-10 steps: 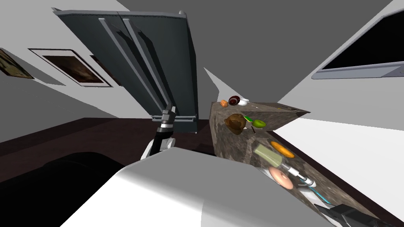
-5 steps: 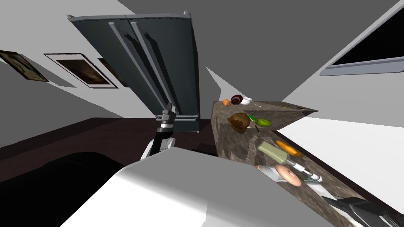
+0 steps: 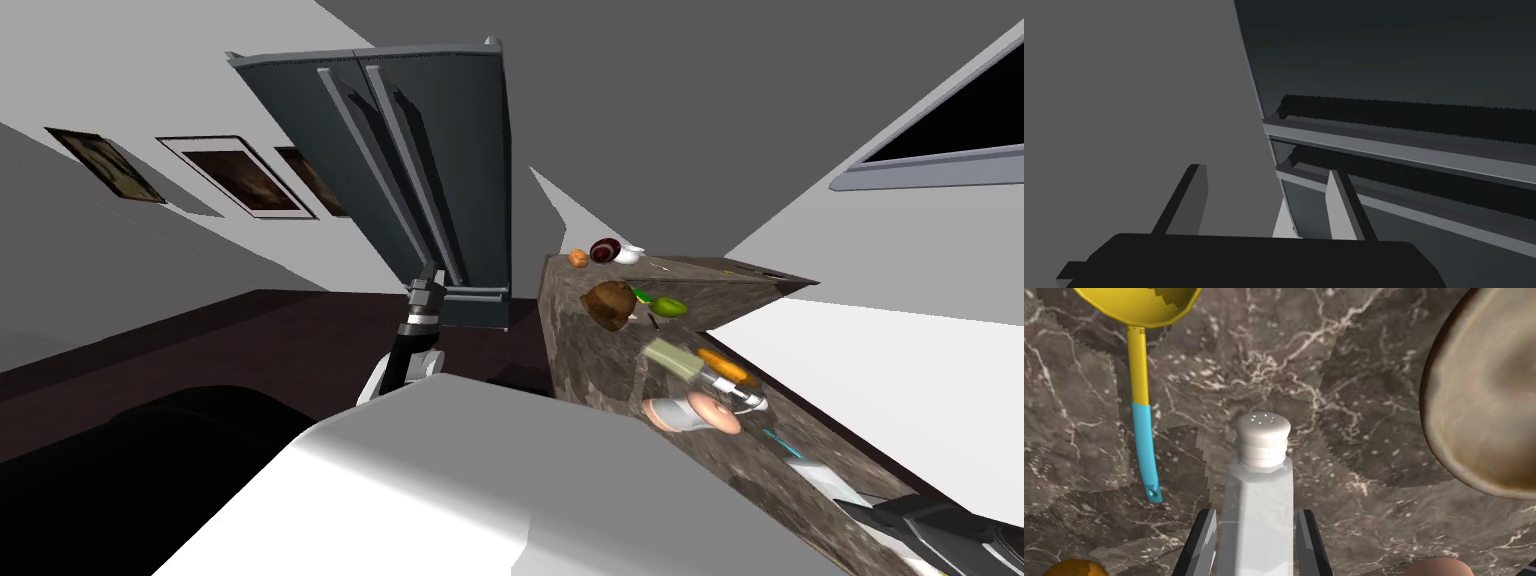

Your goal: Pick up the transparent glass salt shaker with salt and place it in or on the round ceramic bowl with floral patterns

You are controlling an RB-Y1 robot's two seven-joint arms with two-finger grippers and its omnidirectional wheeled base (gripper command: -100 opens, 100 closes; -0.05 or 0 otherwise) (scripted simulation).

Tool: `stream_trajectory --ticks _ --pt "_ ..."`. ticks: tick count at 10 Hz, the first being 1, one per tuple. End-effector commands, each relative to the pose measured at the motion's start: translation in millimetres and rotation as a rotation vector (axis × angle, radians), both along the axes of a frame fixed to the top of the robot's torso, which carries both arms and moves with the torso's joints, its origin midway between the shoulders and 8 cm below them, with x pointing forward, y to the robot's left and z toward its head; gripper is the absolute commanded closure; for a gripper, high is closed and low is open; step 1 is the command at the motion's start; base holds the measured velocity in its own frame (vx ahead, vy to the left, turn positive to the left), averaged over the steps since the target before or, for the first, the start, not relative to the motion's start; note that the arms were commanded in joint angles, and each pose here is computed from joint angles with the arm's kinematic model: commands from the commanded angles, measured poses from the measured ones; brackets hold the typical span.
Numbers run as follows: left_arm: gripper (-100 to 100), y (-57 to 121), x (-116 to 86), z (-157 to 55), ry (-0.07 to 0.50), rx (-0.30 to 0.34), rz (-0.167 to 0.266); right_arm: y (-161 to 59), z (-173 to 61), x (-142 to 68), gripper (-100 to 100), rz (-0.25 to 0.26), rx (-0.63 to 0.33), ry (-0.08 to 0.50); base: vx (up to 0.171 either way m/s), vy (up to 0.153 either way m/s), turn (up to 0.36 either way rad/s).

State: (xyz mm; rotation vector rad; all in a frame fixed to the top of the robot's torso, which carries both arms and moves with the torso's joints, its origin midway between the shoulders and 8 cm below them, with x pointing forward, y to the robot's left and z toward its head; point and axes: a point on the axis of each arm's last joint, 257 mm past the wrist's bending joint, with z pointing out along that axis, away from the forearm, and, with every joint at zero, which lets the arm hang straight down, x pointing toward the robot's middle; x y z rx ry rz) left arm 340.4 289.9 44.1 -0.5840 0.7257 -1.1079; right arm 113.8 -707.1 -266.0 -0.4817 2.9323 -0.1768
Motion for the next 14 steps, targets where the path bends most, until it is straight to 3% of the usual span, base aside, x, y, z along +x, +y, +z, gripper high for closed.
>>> stream_trajectory --ticks 1,3,4,9,10,11,14 --pt "0 0.0 0.0 0.0 0.000 0.000 0.000 6.7 7.4 14.4 100 0.042 0.012 0.006 -0.171 0.098 -0.211" --pt "0 0.0 0.0 0.0 0.000 0.000 0.000 6.2 7.2 12.6 100 0.050 0.009 0.013 -0.091 0.039 -0.066" --pt "0 0.0 0.0 0.0 0.000 0.000 0.000 13.2 10.4 23.5 100 0.069 0.023 0.004 -0.040 0.025 -0.112" --pt "0 0.0 0.0 0.0 0.000 0.000 0.000 61.0 24.0 69.0 100 0.245 0.100 -0.010 -0.104 0.105 -0.222" --pt "0 0.0 0.0 0.0 0.000 0.000 0.000 51.7 23.9 66.0 100 0.221 0.083 -0.010 -0.047 0.045 -0.073" --pt "0 0.0 0.0 0.0 0.000 0.000 0.000 53.8 23.6 65.6 -100 0.225 0.090 -0.007 -0.011 0.010 0.004" --pt "0 0.0 0.0 0.0 0.000 0.000 0.000 53.7 23.5 65.2 -100 0.225 0.090 -0.007 -0.002 0.001 -0.001"
